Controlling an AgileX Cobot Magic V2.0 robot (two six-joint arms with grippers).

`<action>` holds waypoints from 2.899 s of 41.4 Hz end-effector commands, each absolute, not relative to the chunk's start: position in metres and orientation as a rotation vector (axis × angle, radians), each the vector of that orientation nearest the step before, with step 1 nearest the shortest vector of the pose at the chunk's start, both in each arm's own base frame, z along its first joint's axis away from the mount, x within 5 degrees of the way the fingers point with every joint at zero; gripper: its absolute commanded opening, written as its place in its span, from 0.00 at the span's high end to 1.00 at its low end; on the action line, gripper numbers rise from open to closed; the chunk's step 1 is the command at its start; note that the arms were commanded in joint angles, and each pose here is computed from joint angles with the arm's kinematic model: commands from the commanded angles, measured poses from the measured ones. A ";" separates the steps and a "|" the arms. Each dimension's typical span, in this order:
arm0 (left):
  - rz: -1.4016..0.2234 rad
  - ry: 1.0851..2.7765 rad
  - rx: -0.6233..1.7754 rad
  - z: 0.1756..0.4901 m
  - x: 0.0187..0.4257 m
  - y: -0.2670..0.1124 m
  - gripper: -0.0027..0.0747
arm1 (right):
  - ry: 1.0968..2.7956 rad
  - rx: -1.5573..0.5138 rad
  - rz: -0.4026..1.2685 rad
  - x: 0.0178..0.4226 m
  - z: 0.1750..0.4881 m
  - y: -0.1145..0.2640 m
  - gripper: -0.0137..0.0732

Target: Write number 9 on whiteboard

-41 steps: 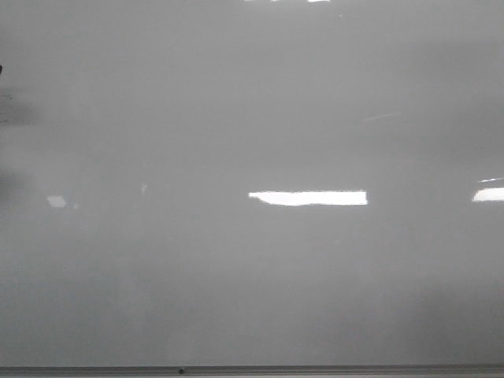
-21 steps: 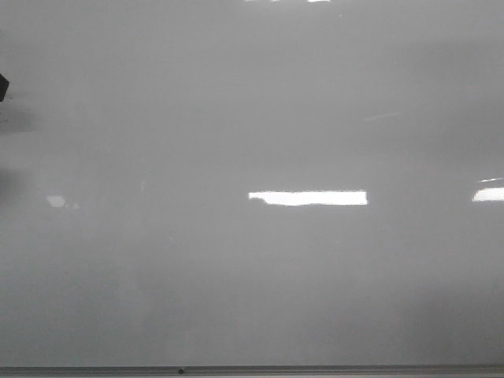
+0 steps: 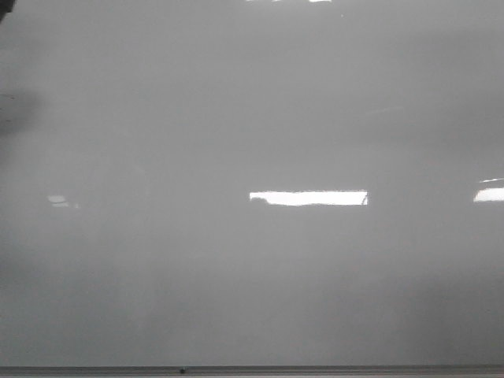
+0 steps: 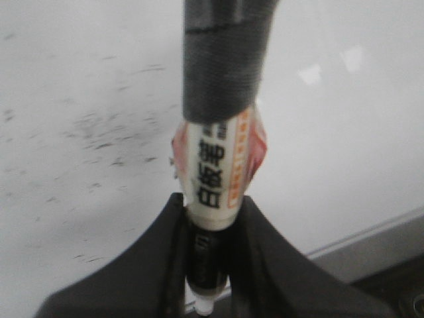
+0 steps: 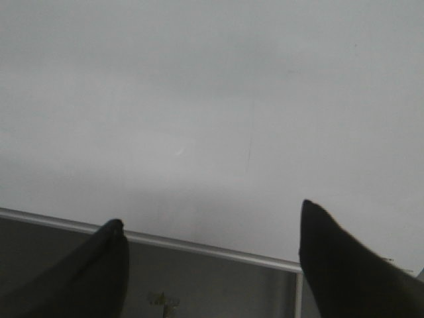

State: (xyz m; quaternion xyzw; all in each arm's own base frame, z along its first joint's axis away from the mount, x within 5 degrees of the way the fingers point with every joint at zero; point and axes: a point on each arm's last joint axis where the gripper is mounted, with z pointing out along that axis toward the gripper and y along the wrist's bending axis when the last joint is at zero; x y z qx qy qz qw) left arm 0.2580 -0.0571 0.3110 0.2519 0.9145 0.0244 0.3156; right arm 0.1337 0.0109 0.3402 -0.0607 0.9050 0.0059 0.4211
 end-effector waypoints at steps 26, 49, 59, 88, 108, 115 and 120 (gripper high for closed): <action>-0.137 1.870 1.822 0.327 0.180 -0.211 0.99 | 2.109 -1.164 0.219 0.157 0.346 0.094 0.20; -0.162 1.791 1.895 0.326 0.164 -0.226 0.99 | 1.792 -1.492 0.466 0.155 0.341 0.173 0.30; -0.162 1.791 1.895 0.326 0.164 -0.226 0.99 | 1.804 -1.455 0.522 0.156 0.341 0.177 0.51; -0.143 1.913 1.550 0.365 0.167 -0.176 0.37 | 1.959 -1.334 0.345 0.162 0.347 0.139 0.88; -0.104 2.094 0.857 0.371 0.171 -0.083 0.37 | 2.053 -0.484 0.275 0.159 0.347 0.059 0.92; -0.105 2.098 0.848 0.368 0.174 -0.084 0.37 | 2.002 -0.438 0.256 0.175 0.345 0.060 0.92; -0.104 2.100 0.848 0.367 0.177 -0.085 0.37 | 1.980 -0.413 0.242 0.189 0.343 0.062 0.92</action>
